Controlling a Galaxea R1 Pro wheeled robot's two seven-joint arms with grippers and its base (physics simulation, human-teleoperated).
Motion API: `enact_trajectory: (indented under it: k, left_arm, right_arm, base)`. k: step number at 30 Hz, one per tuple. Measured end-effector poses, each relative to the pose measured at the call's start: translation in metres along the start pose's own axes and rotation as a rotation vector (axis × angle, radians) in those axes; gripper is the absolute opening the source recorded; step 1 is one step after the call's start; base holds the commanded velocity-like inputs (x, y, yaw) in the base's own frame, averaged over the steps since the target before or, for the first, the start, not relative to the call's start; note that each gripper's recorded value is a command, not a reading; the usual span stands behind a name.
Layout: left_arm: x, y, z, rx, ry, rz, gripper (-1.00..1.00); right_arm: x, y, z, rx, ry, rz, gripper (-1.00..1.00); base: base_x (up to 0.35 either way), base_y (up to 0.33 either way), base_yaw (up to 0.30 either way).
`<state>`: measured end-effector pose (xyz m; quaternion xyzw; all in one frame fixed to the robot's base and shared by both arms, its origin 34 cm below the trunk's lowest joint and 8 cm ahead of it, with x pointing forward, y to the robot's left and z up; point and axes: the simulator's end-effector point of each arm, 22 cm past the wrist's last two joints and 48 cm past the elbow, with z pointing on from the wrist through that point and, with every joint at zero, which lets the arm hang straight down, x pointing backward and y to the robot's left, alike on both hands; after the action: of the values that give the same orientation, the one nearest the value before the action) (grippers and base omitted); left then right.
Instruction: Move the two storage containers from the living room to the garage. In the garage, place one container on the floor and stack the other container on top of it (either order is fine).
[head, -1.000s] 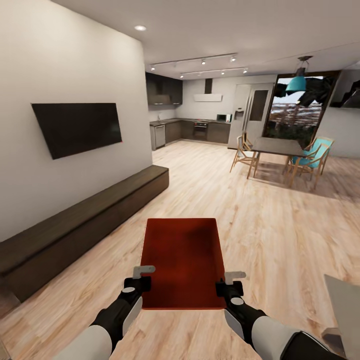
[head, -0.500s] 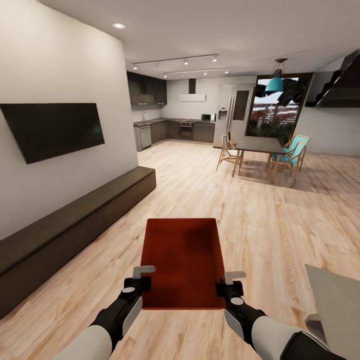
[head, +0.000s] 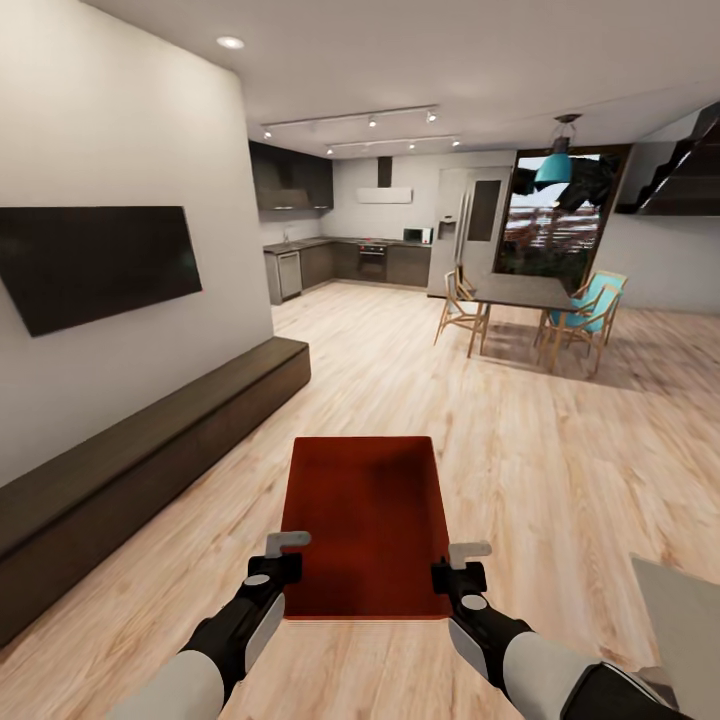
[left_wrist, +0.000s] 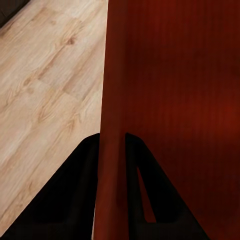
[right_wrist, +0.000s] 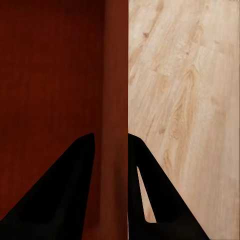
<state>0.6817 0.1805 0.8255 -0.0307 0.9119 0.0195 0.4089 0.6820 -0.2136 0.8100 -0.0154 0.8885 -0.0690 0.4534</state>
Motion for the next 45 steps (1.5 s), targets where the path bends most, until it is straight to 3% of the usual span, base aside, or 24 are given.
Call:
enact_trajectory:
  k: [7,36,45]
  left_arm:
    - [0.0,-0.0002,0.0,0.0,0.0,0.0,-1.0]
    - [0.0,0.0,0.0,0.0,0.0,0.001,-1.0]
    - [-0.0003,0.0001,0.0001,0.001,-0.001,0.003,-1.0]
  right_arm:
    - [0.0001,-0.0001,0.0,0.0,0.0,0.0,-1.0]
    - [0.0001,0.0,-0.0001,0.001,0.0,0.001,-1.0]
    - [0.0002,0.0001,-0.0001,0.0,0.0,0.003,-1.0]
  base:
    - [0.321,0.0,-0.097]
    - [0.321,0.0,-0.245]
    - [0.321,0.0,-0.035]
